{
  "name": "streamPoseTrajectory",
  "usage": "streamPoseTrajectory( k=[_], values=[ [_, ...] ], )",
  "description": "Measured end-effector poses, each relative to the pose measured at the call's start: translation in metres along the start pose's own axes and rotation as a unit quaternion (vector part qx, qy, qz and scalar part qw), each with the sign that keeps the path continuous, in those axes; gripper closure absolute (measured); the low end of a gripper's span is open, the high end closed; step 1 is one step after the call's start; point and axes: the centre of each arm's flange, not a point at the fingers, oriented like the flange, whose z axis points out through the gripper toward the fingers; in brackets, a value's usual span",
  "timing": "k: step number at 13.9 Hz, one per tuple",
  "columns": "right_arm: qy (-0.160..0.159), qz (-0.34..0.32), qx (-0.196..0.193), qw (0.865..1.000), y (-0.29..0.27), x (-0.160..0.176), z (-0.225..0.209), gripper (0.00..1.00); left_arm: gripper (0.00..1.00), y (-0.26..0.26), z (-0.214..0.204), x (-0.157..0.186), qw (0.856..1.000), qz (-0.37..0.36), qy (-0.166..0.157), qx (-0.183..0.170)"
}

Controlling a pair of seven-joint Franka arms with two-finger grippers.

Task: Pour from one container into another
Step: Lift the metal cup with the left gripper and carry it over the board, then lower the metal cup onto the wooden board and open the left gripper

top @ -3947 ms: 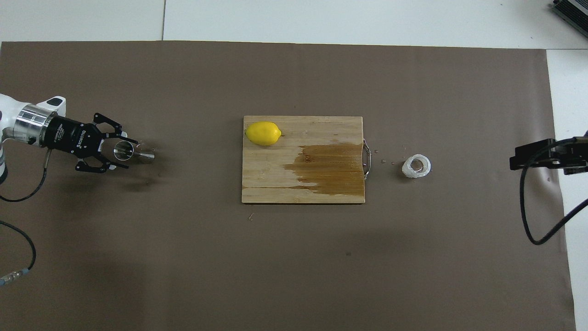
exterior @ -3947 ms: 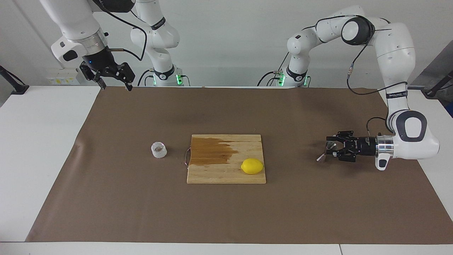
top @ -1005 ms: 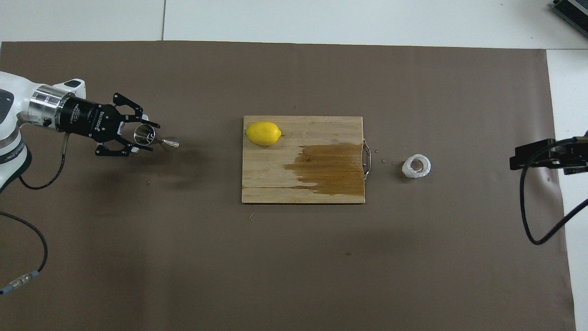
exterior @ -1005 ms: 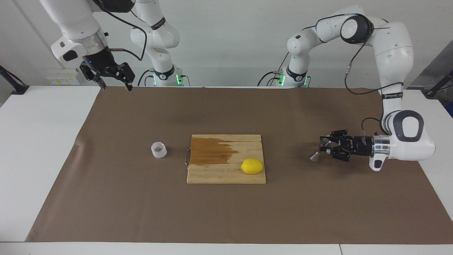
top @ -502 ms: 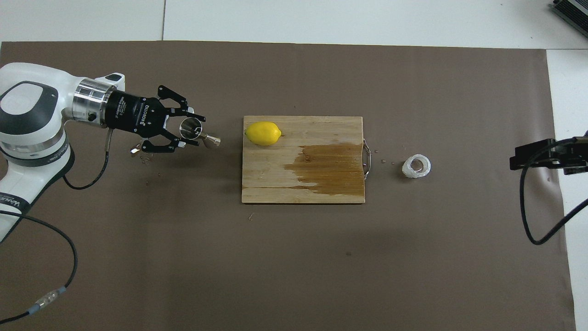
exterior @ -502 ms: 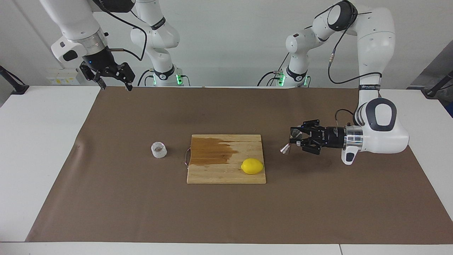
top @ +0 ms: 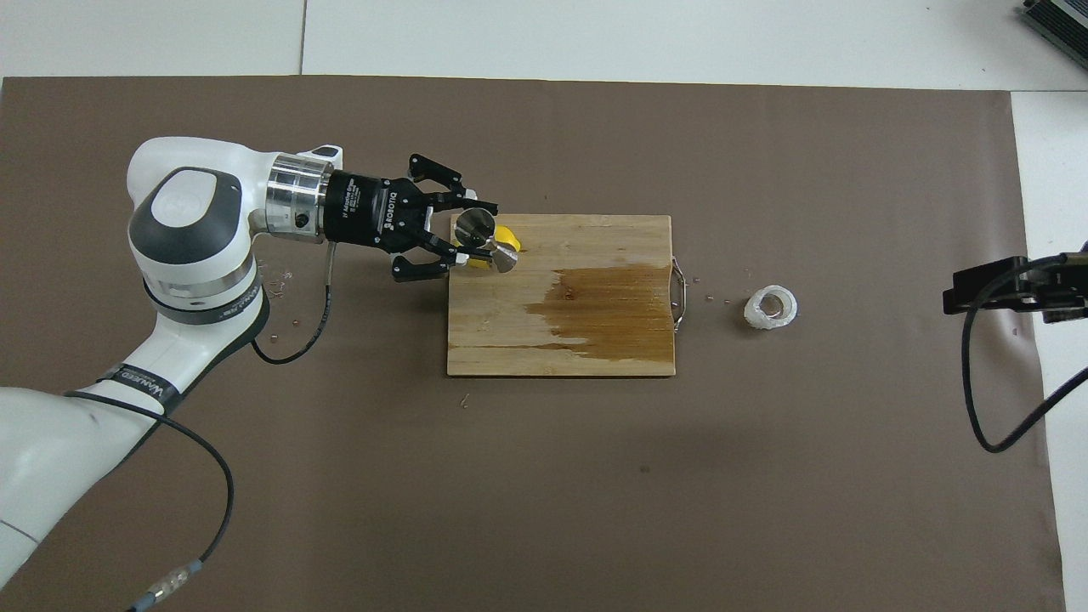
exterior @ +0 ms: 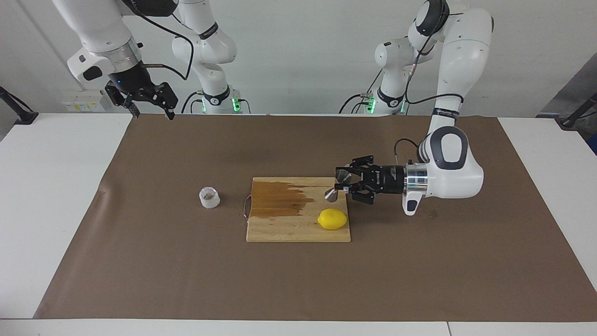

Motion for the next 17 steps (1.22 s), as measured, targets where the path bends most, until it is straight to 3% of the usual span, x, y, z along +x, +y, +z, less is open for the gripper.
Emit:
streamPoseTrajectory(
  k=[12,17],
  values=[
    [0.000,0.000,0.000,1.000,0.000,0.000,0.000,0.00,0.48,-0.052,0.137,0.031,0.991,-0.040,0.037,-0.123],
    [0.000,0.000,0.000,1.000,0.000,0.000,0.000,0.00,0.48,-0.085,0.181,0.045,0.985,-0.061,0.059,-0.153]
  ],
)
